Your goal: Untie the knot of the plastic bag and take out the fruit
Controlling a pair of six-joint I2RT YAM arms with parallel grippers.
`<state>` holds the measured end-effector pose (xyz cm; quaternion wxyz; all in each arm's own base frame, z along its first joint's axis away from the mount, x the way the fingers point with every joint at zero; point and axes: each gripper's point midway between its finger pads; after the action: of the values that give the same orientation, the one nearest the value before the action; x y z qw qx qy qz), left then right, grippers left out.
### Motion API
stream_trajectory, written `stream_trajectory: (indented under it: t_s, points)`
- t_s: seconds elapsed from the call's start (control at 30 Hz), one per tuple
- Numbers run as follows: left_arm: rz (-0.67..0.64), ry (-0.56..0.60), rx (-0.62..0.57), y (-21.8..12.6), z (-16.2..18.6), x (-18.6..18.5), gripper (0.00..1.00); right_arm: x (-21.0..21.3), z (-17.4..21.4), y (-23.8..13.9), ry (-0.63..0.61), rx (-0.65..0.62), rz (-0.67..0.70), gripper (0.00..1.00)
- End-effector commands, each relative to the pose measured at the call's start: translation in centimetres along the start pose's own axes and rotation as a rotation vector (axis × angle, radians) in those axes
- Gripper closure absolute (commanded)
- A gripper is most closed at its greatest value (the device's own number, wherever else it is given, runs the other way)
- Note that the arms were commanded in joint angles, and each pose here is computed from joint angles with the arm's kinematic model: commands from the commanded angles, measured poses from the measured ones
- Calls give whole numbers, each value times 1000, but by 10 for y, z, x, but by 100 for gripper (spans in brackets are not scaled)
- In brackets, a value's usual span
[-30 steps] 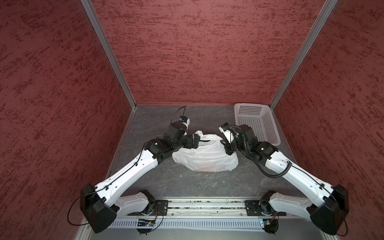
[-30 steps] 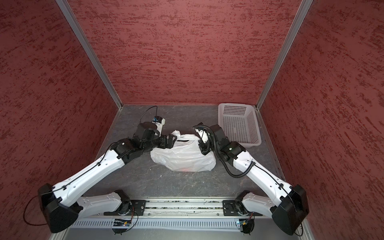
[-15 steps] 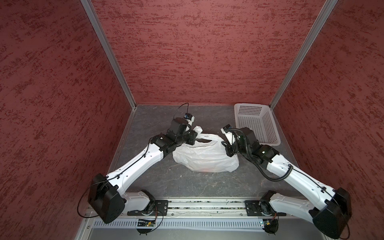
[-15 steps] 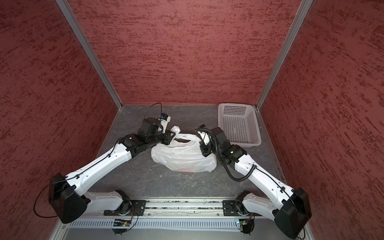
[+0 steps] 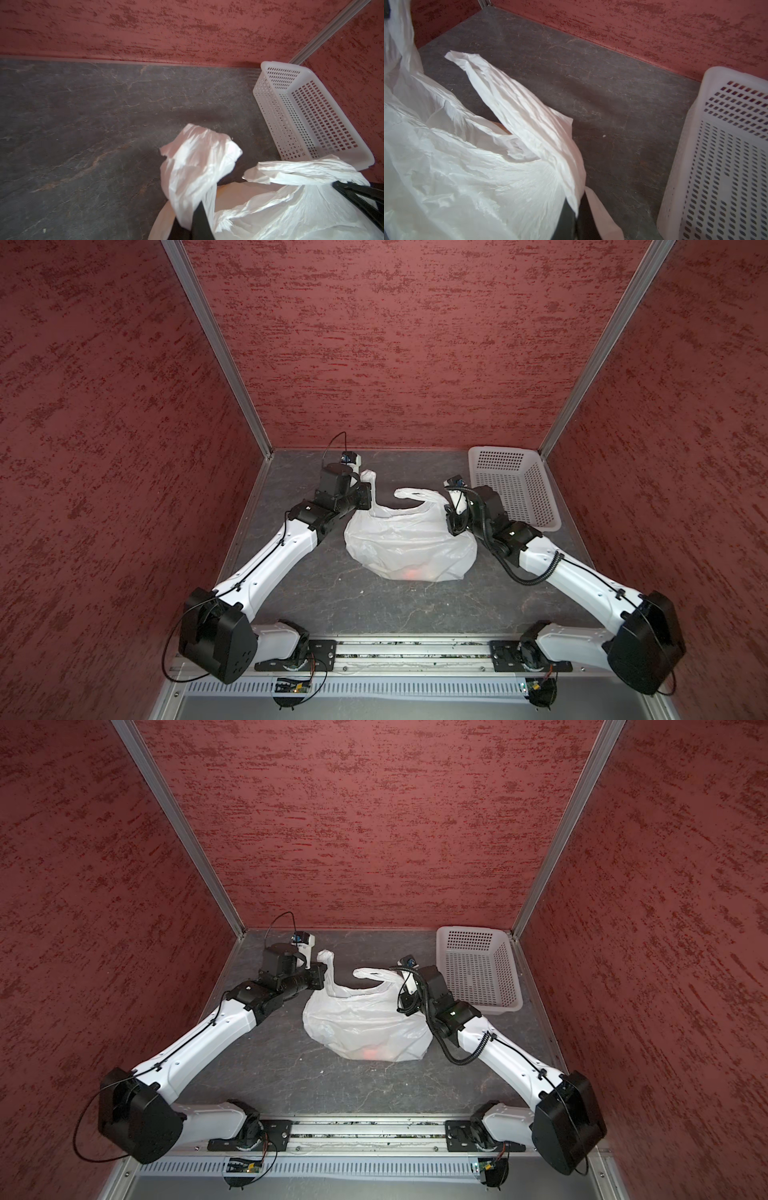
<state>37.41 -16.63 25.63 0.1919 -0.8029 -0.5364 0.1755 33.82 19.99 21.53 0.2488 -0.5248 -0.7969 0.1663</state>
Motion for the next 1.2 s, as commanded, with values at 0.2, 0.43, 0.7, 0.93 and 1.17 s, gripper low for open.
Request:
stream_trajectory:
  t_s: [0.2,0.43,0.7,0.93,1.17]
  points:
    - [-15,-95,-164,-77,14,-24,100,2,31,-63,227,-52,-132,100]
    - [-5,-129,-82,-81,78,-54,100,-3,106,-57,328,110,-160,100]
    - [-84,-136,-71,-82,98,-41,100,5,146,-43,361,281,-178,100]
    - [-31,-76,-135,-93,55,-56,100,33,75,-85,260,257,-241,38]
    - [40,-69,-204,-101,36,-70,100,79,9,-107,66,232,-331,20]
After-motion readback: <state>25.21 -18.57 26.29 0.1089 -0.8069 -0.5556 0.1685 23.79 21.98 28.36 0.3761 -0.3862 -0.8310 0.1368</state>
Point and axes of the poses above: each gripper's point midway between its finger pads, its own y axis out along the fingers, its own x axis along the line the jaws close on, z = x × y, and after that the axes turned 14 degrees about y, right-handed
